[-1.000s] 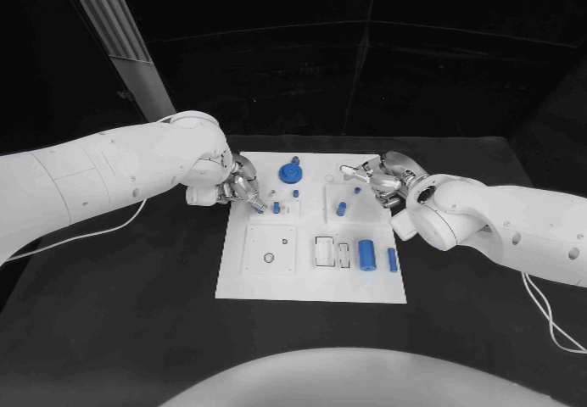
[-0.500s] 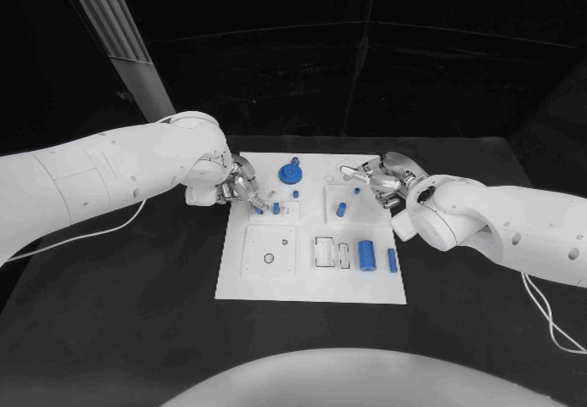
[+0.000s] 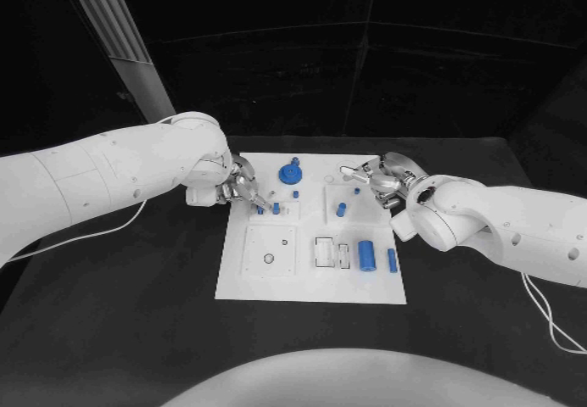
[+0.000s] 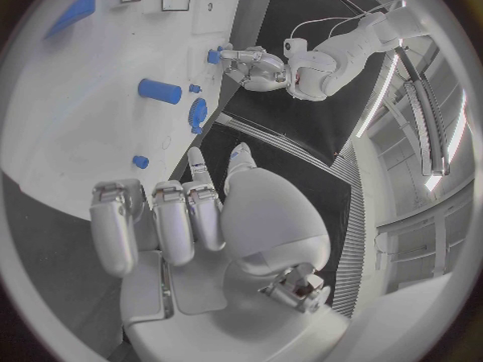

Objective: Assemble the parts on the task board

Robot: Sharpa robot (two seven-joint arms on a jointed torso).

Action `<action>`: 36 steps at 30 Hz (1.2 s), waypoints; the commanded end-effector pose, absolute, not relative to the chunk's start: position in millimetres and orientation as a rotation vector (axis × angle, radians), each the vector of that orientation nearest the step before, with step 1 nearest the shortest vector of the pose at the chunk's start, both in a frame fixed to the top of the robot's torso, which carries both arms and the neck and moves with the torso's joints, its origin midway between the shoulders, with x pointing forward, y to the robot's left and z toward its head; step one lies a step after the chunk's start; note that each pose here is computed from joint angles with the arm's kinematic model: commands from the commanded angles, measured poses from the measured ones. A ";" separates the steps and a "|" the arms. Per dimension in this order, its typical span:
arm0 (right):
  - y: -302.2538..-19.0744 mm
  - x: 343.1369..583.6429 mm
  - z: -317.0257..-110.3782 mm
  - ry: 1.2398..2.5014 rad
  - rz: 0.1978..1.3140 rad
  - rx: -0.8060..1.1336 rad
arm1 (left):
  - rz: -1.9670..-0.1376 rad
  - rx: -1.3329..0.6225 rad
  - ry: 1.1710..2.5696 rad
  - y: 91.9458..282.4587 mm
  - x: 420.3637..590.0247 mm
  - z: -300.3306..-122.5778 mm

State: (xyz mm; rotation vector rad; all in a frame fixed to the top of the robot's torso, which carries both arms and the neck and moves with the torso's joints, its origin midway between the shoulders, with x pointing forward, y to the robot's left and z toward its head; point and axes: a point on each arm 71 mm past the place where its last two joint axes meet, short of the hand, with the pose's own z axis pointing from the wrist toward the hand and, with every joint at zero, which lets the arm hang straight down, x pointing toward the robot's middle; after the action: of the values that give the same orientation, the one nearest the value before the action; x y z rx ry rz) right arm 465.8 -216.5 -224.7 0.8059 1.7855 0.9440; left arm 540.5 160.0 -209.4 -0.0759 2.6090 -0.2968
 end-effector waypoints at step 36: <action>-215.0 466.6 -224.0 1.788 0.950 0.794 | -0.361 -0.094 2.523 167.4 547.7 -195.9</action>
State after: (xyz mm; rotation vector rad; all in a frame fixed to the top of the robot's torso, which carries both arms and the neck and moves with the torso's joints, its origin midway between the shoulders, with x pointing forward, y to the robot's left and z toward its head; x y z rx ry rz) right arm 466.4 -216.2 -225.0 0.8051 1.7868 0.9435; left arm 547.3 169.5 -197.4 -0.1169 2.5278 -0.3366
